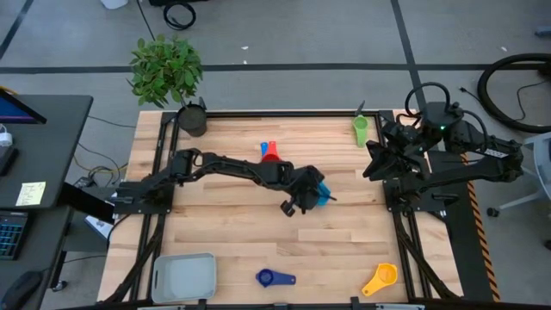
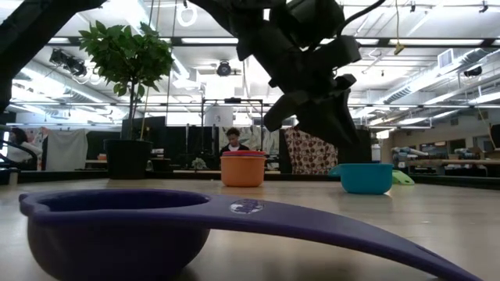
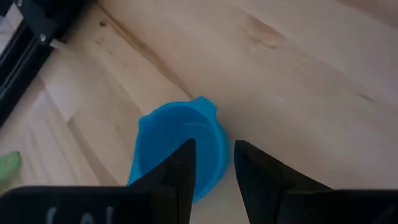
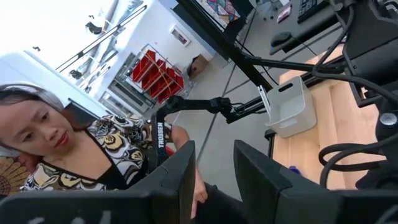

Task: Nest measuring cups in basket
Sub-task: Stack the light blue measuring cup on top of the red measuring cup

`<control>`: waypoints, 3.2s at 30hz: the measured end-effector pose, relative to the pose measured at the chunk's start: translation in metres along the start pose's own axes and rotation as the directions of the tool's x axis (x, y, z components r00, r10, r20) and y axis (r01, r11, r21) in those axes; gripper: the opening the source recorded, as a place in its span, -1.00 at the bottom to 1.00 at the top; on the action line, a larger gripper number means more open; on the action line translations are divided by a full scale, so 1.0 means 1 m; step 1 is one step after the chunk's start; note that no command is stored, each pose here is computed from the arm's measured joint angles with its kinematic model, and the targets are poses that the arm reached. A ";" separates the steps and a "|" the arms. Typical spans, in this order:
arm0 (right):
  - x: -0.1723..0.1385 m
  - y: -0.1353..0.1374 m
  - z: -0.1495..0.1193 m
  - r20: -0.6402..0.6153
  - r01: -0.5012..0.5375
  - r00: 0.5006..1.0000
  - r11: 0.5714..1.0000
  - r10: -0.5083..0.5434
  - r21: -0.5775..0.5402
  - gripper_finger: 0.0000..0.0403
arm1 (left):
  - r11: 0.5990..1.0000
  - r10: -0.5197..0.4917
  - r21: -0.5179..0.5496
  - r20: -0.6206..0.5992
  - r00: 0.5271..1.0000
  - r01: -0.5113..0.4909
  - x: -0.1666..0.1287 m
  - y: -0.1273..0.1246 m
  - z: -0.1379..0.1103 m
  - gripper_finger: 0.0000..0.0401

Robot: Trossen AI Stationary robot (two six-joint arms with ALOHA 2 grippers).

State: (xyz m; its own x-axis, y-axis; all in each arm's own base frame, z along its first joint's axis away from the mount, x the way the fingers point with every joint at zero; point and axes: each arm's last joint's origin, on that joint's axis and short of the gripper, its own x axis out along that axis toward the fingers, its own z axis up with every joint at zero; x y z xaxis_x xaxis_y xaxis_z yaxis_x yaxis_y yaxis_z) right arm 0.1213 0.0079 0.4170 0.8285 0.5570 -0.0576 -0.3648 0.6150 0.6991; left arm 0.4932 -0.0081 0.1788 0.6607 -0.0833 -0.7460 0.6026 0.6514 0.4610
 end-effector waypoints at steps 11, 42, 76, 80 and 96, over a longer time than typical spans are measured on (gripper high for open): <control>0.000 0.000 0.000 0.000 0.000 1.000 1.000 0.000 0.003 -0.43 | 1.000 -0.015 -0.010 0.020 1.000 0.016 0.000 0.004 -0.005 -0.42; -0.008 0.006 -0.002 0.021 -0.019 1.000 1.000 0.019 -0.012 -0.43 | 0.986 -0.104 0.128 -0.002 0.995 0.104 0.035 -0.008 -0.031 -0.45; -0.008 0.007 -0.002 0.023 -0.020 1.000 1.000 0.020 -0.025 -0.43 | 0.912 -0.272 -0.377 -0.262 0.926 0.162 -0.108 0.093 -0.055 -0.92; -0.008 0.007 -0.002 0.023 -0.020 1.000 1.000 0.020 -0.025 -0.43 | 0.885 -0.314 -0.432 -0.286 0.905 0.171 -0.114 0.097 -0.071 -0.92; -0.008 0.007 -0.002 0.015 -0.028 0.999 0.999 0.028 -0.045 -0.43 | 0.866 -0.392 -0.435 -0.284 0.875 0.246 -0.115 0.087 -0.067 -0.92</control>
State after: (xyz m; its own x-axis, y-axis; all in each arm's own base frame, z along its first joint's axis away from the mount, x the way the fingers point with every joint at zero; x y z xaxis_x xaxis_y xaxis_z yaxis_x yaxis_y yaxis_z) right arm 0.1115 0.0090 0.4207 0.8242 0.5656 -0.0270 -0.4064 0.6241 0.6674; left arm 0.4395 0.1091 0.2724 0.2151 -0.1137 -0.9700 0.4898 0.8718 0.0064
